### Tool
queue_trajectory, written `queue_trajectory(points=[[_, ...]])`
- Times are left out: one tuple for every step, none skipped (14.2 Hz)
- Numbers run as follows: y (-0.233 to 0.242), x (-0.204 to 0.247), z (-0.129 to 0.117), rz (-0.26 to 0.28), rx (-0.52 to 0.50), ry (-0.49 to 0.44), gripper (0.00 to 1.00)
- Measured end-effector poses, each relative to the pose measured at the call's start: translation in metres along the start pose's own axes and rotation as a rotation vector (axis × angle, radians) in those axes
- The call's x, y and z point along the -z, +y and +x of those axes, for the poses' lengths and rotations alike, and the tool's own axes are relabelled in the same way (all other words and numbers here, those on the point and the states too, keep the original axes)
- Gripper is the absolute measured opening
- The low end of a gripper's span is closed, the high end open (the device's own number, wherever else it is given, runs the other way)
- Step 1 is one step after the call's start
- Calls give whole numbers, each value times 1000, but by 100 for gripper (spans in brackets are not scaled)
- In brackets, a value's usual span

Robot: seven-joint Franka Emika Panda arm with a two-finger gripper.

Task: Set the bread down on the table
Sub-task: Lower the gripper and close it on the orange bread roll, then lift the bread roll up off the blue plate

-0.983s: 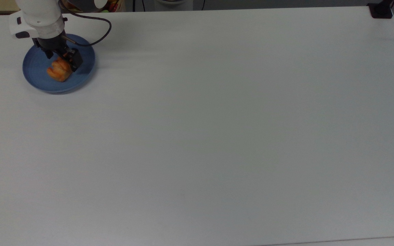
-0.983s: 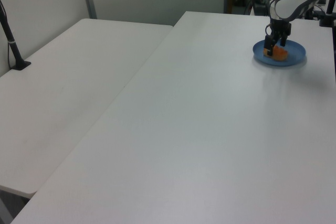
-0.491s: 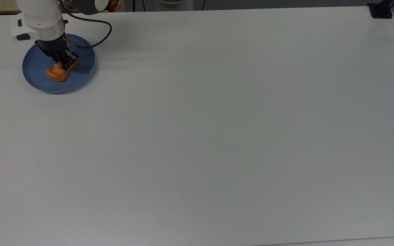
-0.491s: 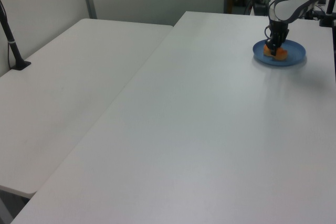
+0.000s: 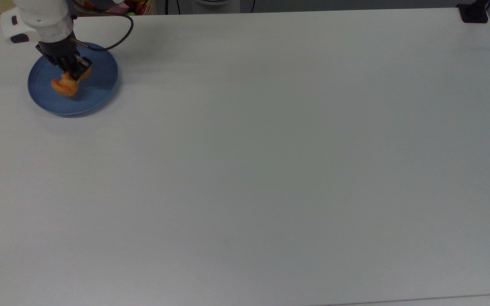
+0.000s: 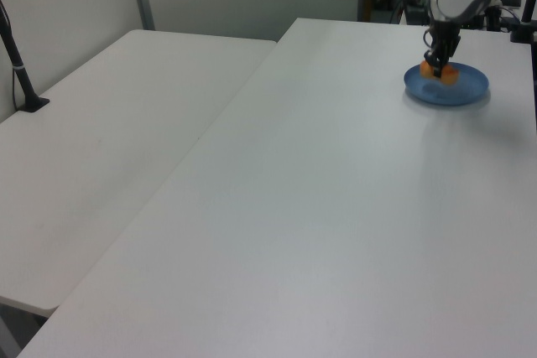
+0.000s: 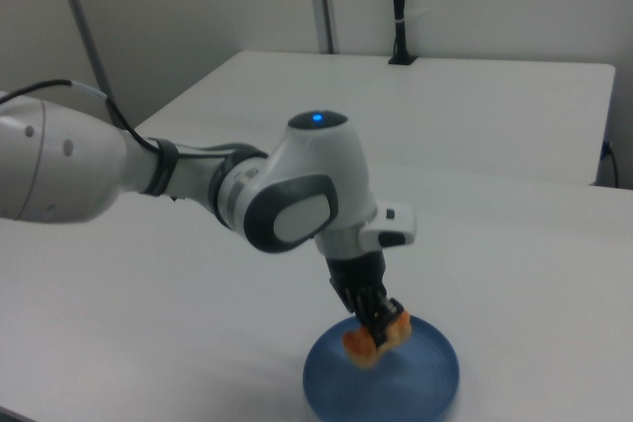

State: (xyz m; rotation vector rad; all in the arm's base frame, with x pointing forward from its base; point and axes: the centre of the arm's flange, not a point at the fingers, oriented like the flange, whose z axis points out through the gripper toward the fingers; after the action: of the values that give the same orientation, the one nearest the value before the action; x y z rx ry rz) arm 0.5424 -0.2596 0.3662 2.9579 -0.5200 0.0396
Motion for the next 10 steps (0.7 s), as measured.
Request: queue_trajectory(points=[[2,13,3,2,4,7,11],[3,27,6,4,6,10,11],[4,41,8,7,11,7,11],[3,55,9,11,19,2,11],[0,69,10,15,31,-2,11],[-4,82,11,20,42,-5,11],[-12,94,11,25,58,-8,11],[-23,105,10,32,78,-11,11],[-39,116,9,39,105,-14,11],[-57,126,7,46,137,-14,11]])
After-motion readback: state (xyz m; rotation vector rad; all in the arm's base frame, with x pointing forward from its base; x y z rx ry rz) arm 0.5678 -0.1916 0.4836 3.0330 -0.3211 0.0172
